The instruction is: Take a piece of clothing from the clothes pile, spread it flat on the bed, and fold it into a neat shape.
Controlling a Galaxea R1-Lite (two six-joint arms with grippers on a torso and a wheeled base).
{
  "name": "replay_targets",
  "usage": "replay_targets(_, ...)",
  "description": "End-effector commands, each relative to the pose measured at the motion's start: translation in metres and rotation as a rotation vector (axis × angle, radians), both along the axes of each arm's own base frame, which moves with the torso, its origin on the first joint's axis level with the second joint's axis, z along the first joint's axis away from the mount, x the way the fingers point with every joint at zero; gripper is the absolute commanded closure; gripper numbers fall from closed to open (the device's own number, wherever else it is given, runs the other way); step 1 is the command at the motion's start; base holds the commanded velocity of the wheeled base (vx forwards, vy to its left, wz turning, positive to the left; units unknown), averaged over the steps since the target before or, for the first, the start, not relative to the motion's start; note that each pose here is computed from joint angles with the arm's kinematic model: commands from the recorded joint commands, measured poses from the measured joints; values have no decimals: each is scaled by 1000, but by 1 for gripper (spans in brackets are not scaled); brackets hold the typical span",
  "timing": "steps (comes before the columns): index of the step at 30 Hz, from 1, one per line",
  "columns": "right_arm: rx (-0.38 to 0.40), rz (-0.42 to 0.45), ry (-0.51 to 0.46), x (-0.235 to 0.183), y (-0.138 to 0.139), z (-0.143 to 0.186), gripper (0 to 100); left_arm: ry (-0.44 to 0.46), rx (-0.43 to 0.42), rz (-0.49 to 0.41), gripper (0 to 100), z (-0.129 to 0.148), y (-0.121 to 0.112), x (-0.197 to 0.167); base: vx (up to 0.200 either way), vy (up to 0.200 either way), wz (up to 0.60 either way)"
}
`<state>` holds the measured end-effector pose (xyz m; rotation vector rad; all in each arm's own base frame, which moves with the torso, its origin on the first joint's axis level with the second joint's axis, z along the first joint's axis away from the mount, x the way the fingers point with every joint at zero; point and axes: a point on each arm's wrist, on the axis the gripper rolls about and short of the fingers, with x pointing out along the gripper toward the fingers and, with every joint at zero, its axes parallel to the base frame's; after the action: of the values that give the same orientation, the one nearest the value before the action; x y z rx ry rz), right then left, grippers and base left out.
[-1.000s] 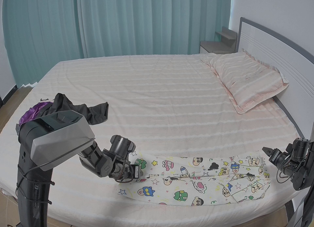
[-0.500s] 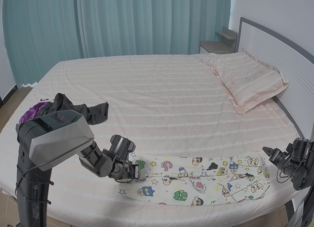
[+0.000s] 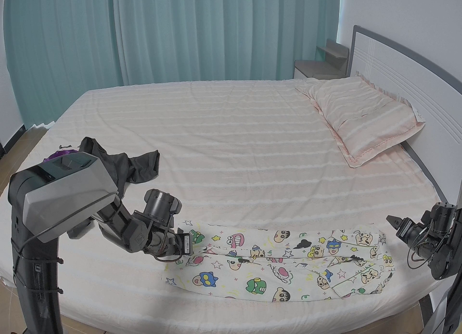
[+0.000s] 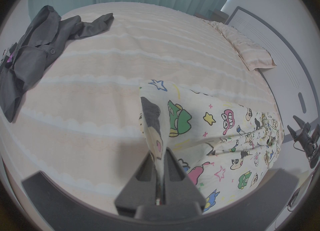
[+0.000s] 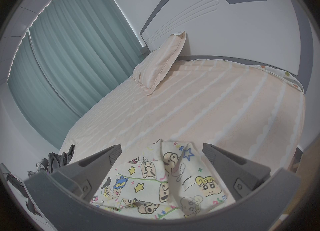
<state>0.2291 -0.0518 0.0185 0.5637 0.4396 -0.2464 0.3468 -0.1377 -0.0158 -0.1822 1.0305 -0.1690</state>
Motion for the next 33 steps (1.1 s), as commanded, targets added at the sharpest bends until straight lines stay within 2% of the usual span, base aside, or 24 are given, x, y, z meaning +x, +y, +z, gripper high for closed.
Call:
replay_targets(1,-3,0,-14,0,0,2,0,-16,-10,27,100,10,12,1,0,0,0)
replay_targets(7,-3,0,-14,0,0,2,0,-20,-10,50,100,14,22,0,0,0,0)
replay_targets(10,-2,0,-11,0,0,1,0,-30,-43,87,100,26,43,0,0,0,0)
replay_targets(11,-2,0,-11,0,0,1,0,-30,-43,87,100,26,43,0,0,0,0)
replay_targets(15,-2,2,-11,0,0,1,0,-53,-87,155,100,46,78,-3,0,0,0)
replay_targets(16,-2,2,-11,0,0,1,0,-53,-87,155,100,46,78,-3,0,0,0)
replay_targets(18,0,1,-11,0,0,1,0,-57,-104,187,100,59,108,-9,0,0,0)
replay_targets(19,0,1,-11,0,0,1,0,-56,-105,188,100,60,109,-9,0,0,0)
replay_targets(23,1,1,-8,0,0,1,0,-87,-130,262,100,81,153,-20,0,0,0)
replay_targets(29,-2,1,-17,0,0,3,0,-142,-118,360,100,107,214,-36,0,0,0)
replay_targets(33,-3,-7,-21,0,-1,3,0,-166,-141,416,100,124,239,-42,0,0,0)
